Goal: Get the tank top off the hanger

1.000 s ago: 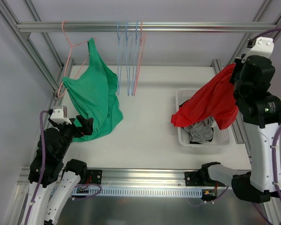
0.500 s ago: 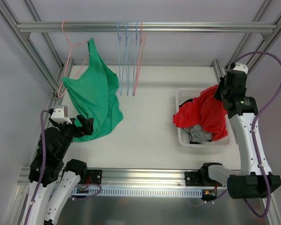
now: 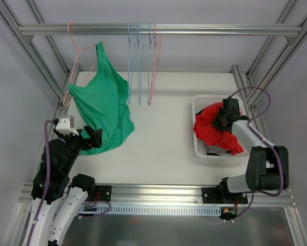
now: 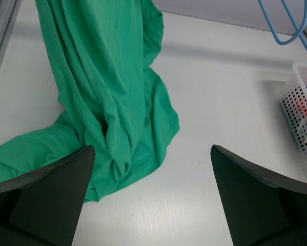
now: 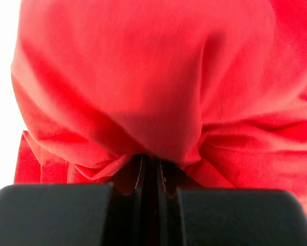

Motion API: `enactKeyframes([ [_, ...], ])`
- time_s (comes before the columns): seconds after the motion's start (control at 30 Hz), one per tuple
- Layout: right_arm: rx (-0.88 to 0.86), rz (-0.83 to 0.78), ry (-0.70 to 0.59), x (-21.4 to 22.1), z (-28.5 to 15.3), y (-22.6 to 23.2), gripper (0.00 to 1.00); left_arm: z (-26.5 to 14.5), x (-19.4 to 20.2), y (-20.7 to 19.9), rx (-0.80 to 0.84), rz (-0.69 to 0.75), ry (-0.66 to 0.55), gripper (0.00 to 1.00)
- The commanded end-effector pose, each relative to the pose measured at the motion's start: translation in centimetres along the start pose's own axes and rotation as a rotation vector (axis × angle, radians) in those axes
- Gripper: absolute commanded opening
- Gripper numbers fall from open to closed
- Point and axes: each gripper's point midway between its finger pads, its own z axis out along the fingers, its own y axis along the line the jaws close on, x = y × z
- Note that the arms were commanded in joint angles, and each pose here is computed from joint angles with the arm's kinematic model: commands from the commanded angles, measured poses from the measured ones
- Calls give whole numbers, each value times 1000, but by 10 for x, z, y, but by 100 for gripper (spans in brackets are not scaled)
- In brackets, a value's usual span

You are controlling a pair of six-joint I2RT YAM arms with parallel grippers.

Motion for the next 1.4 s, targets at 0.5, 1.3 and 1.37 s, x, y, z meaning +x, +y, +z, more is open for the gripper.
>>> enactKeyframes([
  [0.5, 15, -103, -199, -59, -92, 10, 76, -14, -144, -39, 1, -22, -17, 99],
  [1.3, -861, -368, -332, 5, -288, 97, 100, 152, -218, 21, 50, 42, 159, 96],
  [1.37, -872, -372, -327, 8, -288, 97, 99, 163, -204, 20, 110, -1, 208, 77],
])
